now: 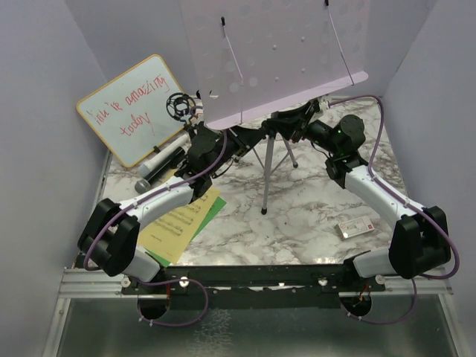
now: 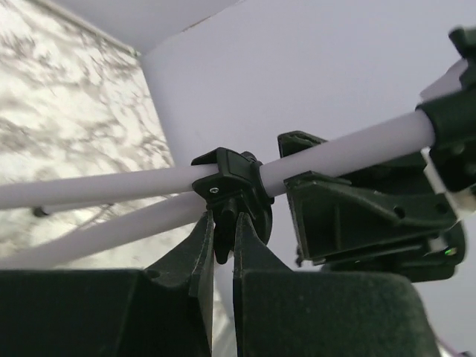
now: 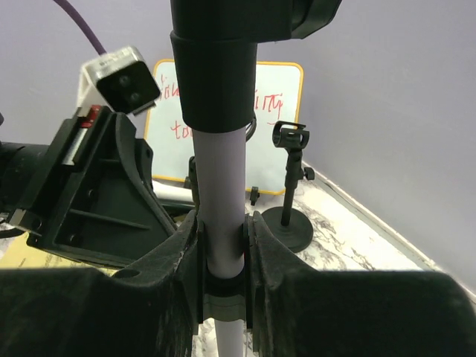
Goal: Pack up the instrument practice props
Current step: Unscrew the knob on the music stand.
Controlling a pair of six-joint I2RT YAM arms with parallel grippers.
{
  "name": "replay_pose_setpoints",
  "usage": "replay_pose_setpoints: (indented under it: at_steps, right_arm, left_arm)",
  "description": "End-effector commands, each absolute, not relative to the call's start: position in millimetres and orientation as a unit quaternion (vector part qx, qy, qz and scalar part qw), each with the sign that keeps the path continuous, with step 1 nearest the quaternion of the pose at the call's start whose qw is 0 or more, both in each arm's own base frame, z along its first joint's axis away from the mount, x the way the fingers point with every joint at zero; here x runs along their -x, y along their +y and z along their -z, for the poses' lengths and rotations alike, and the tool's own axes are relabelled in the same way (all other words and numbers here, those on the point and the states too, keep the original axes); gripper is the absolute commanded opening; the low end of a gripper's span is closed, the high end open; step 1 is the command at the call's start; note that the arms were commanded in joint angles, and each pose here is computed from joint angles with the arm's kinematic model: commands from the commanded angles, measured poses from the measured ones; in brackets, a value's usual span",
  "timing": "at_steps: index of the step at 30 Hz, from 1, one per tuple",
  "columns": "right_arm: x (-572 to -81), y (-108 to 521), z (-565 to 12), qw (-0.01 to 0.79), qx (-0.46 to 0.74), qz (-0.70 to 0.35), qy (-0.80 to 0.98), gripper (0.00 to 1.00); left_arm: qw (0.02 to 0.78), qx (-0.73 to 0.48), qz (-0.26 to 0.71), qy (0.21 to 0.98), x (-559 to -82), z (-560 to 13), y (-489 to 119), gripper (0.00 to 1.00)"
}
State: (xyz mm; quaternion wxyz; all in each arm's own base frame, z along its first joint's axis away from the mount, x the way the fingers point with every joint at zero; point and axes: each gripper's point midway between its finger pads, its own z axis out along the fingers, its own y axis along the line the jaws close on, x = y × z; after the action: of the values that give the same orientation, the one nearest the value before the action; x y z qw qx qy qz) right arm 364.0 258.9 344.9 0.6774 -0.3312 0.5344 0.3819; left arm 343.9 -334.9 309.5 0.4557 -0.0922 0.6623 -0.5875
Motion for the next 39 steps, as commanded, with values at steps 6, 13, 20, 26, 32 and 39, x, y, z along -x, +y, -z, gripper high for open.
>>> replay_pose_setpoints:
  at_steps: [6, 13, 20, 26, 32, 39]
  right_arm:
    - [-352, 274, -314, 0.613, 0.347, -0.421, 0.572, 0.01]
    - [-351, 275, -314, 0.611, 0.348, -0.424, 0.570, 0.01]
    - [-350, 274, -315, 0.612, 0.349, -0.425, 0.569, 0.01]
    - [-348, 275, -317, 0.612, 0.350, -0.428, 0.566, 0.01]
    - [-347, 276, -318, 0.611, 0.349, -0.433, 0.563, 0.01]
    - [-346, 276, -318, 0.610, 0.351, -0.435, 0.562, 0.01]
  left_arm:
    - [0.389, 0.165, 0.625, 0.656, -335, -311, -339, 0.35]
    - [0.551, 0.059, 0.505, 0.661, -344, -309, -309, 0.56]
    - [0.697, -0.218, 0.341, 0.592, -332, -324, -301, 0.70]
    - [0.755, -0.411, 0.182, 0.478, -319, -321, -299, 0.71]
    - [0.761, -0.525, 0.013, 0.380, -316, -310, -307, 0.72]
    - [0.750, -0.569, -0.107, 0.319, -324, -318, -316, 0.71]
